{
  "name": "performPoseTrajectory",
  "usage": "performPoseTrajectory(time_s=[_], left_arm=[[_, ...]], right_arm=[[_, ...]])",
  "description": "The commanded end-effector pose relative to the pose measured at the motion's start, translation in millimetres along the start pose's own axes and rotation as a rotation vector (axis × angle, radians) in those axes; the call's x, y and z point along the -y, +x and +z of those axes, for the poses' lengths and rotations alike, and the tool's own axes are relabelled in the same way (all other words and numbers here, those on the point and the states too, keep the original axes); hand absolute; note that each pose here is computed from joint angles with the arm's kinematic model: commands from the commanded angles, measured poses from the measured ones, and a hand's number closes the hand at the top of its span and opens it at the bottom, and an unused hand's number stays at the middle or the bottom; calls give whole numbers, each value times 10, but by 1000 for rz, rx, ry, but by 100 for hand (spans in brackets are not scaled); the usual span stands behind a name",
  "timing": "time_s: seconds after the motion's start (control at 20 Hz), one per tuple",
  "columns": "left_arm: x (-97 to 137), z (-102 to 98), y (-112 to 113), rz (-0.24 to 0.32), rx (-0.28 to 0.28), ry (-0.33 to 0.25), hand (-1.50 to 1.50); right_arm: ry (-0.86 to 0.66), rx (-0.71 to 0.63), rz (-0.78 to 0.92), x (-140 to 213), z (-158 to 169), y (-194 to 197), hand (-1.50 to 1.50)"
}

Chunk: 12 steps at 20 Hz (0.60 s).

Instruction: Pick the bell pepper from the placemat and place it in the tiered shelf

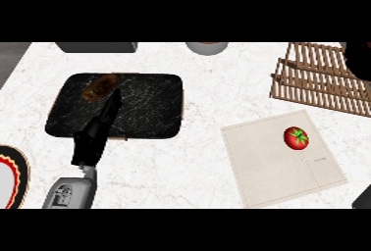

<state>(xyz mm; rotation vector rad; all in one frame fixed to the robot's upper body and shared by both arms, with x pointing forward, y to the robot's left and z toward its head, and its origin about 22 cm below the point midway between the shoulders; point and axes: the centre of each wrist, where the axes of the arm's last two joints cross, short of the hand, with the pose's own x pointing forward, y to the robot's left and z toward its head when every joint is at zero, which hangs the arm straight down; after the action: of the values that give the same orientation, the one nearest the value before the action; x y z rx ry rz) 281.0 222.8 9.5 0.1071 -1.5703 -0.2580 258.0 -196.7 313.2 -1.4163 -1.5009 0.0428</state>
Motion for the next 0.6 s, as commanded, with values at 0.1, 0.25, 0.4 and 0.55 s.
performPoseTrajectory(time_s=[0.1, 0.25, 0.4, 0.55], left_arm=[[-210, -90, 143, -34, 4, 6, 0], [-14, -6, 86, 1, 6, -5, 0], [27, -15, 120, 0, 13, -9, 0], [-88, -44, 141, 18, -5, 6, 0]], right_arm=[[-65, -58, 50, 83, -409, 26, 150], [-56, -41, 62, 164, -633, 53, 150], [-91, 13, 129, -16, -612, -148, 150], [-100, 25, 166, 40, -802, -192, 150]])
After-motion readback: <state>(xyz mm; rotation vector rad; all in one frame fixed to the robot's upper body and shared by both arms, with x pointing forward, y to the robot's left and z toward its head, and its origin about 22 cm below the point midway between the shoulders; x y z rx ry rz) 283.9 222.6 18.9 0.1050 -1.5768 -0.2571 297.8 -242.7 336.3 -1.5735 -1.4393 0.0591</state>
